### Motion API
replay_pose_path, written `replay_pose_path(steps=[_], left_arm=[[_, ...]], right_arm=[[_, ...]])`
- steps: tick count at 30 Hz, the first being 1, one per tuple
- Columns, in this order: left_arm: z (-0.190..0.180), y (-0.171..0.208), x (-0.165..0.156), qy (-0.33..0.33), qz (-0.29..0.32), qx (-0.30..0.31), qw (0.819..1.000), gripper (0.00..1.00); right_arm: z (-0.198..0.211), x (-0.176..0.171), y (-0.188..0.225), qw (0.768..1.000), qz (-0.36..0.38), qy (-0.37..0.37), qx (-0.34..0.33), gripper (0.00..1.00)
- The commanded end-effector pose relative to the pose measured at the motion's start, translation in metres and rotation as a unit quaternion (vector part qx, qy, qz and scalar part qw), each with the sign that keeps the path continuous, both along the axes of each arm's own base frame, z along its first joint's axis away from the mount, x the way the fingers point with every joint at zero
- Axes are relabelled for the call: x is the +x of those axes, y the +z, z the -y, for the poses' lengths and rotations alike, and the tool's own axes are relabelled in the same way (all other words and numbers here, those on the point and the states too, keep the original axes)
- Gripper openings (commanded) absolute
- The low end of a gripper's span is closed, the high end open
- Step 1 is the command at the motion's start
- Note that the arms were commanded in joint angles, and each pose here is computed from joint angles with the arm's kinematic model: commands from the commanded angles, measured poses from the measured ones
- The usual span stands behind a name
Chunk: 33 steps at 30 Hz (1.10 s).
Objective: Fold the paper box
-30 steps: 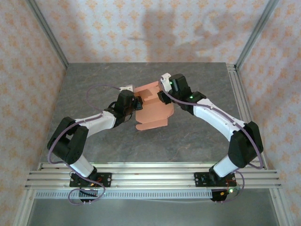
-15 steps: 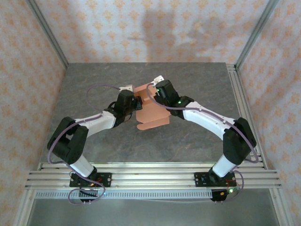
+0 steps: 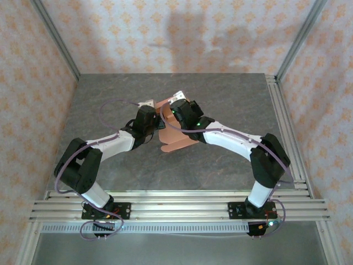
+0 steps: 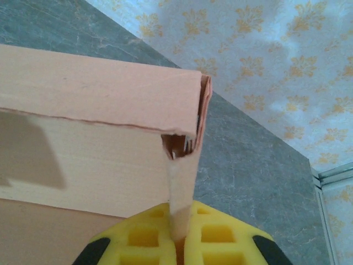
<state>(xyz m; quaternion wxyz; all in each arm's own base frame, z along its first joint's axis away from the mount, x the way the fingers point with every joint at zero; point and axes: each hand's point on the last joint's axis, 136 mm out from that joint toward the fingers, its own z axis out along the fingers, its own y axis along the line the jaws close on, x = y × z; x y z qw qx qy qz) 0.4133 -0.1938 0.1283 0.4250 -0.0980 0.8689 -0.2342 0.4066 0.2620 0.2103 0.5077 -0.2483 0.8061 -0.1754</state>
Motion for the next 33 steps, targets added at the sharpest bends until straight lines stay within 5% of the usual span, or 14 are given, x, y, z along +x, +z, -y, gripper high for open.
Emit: replay_pose_path(steps=[1, 5, 21, 30, 33], left_arm=[[0.019, 0.042, 0.000, -0.036, 0.053, -0.032, 0.997, 0.00], [0.020, 0.043, 0.000, -0.037, 0.053, -0.034, 0.997, 0.00], [0.025, 0.045, 0.005, -0.030, 0.040, -0.056, 0.997, 0.00], [0.021, 0.043, 0.004, -0.025, 0.037, -0.047, 0.998, 0.00], [0.020, 0.041, 0.003, -0.022, 0.034, -0.045, 0.998, 0.00]], right_arm=[[-0.009, 0.004, -0.001, 1.000, 0.009, 0.006, -0.020, 0.09], [-0.009, 0.006, 0.000, 0.999, 0.019, -0.004, -0.025, 0.00], [-0.011, 0.009, 0.000, 0.986, 0.114, -0.115, -0.052, 0.00], [-0.028, 0.002, 0.010, 0.995, 0.086, -0.044, 0.015, 0.00], [-0.035, -0.005, 0.016, 0.996, 0.071, -0.009, 0.050, 0.07]])
